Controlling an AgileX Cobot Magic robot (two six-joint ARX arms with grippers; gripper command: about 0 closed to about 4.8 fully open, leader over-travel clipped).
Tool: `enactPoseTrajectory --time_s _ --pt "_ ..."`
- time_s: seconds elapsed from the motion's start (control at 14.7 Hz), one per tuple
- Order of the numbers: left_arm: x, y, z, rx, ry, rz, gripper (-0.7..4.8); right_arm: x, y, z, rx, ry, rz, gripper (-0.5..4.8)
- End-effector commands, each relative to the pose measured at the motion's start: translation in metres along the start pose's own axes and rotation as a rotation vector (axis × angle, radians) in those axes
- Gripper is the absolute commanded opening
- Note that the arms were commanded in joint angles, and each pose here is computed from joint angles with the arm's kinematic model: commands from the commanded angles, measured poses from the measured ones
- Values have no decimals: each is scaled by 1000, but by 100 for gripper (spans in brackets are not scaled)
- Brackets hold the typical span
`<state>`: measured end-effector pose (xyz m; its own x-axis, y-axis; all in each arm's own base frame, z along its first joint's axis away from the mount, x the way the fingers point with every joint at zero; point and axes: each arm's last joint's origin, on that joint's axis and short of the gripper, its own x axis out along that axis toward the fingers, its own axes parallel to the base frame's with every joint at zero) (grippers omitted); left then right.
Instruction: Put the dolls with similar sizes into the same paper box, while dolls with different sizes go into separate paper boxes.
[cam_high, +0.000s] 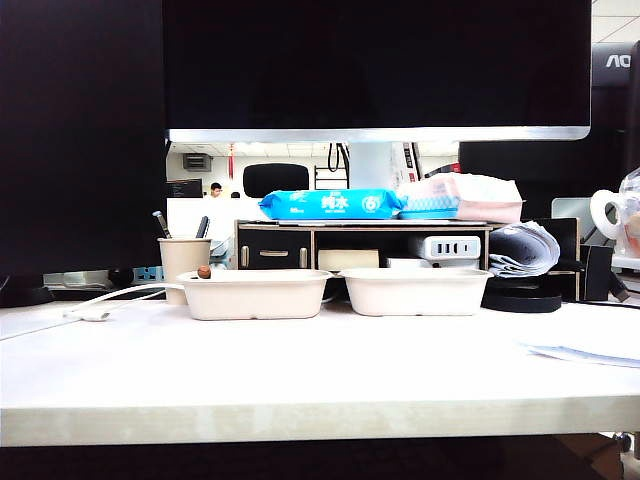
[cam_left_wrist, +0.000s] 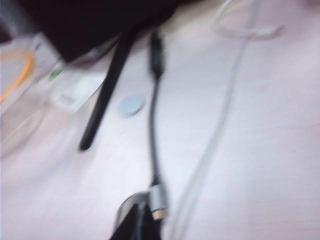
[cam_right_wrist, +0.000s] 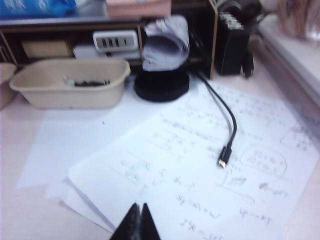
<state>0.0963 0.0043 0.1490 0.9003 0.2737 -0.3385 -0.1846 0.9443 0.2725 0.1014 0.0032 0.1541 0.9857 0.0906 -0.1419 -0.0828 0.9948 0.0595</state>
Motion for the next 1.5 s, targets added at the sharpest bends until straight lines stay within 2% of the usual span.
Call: enactPoseTrajectory --time_s 0.07,0.14,0.27,0.34,0.89,1.09,1.23,1.29,1.5 --pt "3 6 -5 -29 -1 67 -2 -4 0 0 -2 -34 3 -5" --pt "1 7 -4 -36 -20 75 -2 -5 1 2 -4 -56 5 -5" --pt "-4 9 2 -69 -136 90 -2 -5 1 4 -5 -74 5 -5" --pt "-4 9 3 -74 -151 89 -2 -5 1 4 -5 -74 5 -5" --pt "-3 8 1 -68 -138 82 -2 -5 1 3 -5 -72 5 -5" --pt "-3 5 3 -61 -181 -43 -2 -5 1 3 -5 -68 5 -5" --pt "-7 -2 12 -41 -314 -317 -2 -5 1 7 -8 -107 6 -5" --pt "-8 -3 13 -35 -341 -371 -2 -5 1 7 -8 -104 6 -5" --pt "-8 -2 15 -34 -351 -373 -2 -5 1 9 -10 -132 8 -5"
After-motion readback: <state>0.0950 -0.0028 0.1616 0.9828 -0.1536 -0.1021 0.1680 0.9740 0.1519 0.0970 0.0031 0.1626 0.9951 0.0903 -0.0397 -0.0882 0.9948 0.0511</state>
